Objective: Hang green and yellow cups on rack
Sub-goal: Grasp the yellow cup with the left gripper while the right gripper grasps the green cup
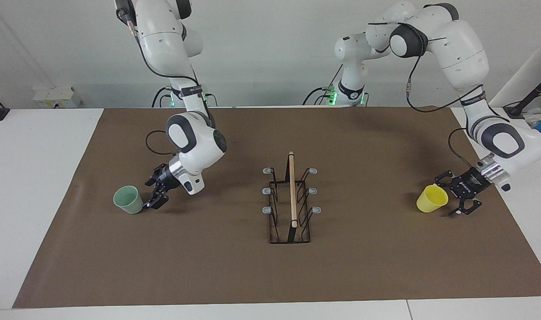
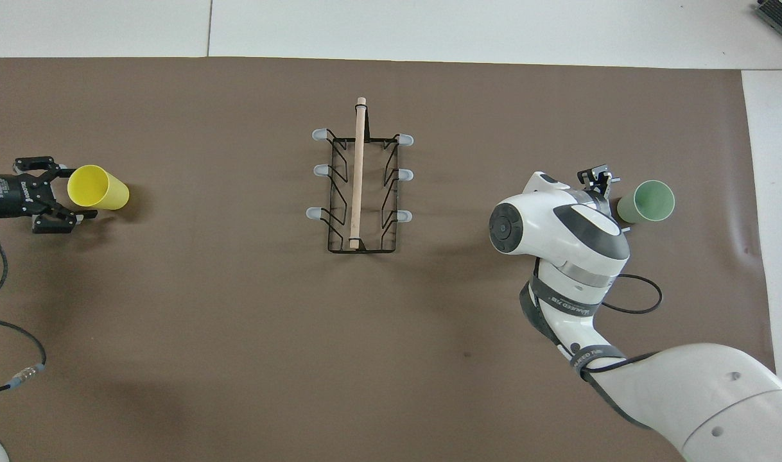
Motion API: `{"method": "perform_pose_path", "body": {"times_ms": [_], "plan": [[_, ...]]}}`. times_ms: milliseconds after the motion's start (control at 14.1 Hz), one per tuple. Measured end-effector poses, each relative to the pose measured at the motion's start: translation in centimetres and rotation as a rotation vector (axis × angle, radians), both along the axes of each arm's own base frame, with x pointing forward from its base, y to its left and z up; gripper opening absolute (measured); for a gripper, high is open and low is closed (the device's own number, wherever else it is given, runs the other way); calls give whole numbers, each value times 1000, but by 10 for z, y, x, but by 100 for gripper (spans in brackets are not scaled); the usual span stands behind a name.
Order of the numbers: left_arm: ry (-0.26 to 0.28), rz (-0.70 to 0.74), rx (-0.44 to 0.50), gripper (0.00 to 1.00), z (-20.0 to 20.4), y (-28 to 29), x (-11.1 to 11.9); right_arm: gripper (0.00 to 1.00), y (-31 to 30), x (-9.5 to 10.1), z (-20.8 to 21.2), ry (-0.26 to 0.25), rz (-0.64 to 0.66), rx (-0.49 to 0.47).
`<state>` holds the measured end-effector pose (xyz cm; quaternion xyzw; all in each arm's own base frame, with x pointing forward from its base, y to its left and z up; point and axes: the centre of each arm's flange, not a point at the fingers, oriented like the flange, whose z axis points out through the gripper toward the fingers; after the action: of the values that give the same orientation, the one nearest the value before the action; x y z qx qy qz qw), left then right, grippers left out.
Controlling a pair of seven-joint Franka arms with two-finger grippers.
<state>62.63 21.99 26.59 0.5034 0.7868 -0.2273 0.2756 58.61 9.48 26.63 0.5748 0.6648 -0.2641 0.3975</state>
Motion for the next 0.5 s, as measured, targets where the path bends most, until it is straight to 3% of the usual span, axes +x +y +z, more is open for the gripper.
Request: {"method": "perform_pose_path", "body": {"times_ms": [283, 495], "plan": [[-48, 54, -81, 100, -10, -8, -15, 100, -1, -4, -19, 25, 63, -34], [-95, 94, -99, 100, -24, -19, -24, 100, -7, -13, -32, 1, 87, -70]]}}
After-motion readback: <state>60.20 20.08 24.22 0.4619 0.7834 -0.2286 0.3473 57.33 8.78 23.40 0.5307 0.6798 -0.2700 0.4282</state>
